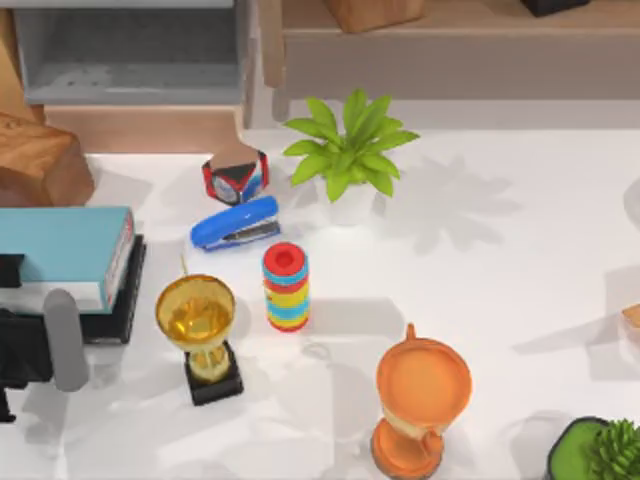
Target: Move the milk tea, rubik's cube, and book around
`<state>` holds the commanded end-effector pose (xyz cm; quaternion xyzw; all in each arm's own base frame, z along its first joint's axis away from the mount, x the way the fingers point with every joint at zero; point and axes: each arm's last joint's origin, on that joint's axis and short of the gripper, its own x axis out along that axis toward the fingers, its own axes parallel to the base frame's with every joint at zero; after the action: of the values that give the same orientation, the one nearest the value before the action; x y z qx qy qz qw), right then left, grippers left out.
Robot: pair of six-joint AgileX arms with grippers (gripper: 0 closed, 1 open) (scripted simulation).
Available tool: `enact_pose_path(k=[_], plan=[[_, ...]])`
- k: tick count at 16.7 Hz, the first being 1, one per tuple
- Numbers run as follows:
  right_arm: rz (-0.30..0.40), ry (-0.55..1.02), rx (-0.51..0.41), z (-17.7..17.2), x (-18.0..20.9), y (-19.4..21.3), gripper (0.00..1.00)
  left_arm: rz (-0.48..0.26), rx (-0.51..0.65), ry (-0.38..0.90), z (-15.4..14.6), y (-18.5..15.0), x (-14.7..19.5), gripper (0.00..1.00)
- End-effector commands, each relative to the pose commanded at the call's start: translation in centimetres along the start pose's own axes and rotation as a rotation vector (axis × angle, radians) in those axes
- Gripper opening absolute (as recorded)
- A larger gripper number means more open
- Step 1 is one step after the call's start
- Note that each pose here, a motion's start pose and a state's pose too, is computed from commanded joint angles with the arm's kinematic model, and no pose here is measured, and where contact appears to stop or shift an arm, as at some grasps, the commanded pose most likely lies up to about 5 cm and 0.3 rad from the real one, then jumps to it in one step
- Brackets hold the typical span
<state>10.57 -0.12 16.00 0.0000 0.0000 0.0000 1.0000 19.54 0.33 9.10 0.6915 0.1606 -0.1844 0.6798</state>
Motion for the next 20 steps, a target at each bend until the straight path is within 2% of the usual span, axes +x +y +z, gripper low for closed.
enact_pose_path(k=[10, 20], plan=[[0.0, 0.0, 0.0, 0.0, 0.0, 0.0, 1.0, -0.028, -0.008, 0.001, -0.06, -0.46, 0.51, 0.0], [0.0, 0.0, 0.0, 0.0, 0.0, 0.0, 1.0, -0.028, -0.008, 0.001, -0.06, -0.46, 0.51, 0.75]])
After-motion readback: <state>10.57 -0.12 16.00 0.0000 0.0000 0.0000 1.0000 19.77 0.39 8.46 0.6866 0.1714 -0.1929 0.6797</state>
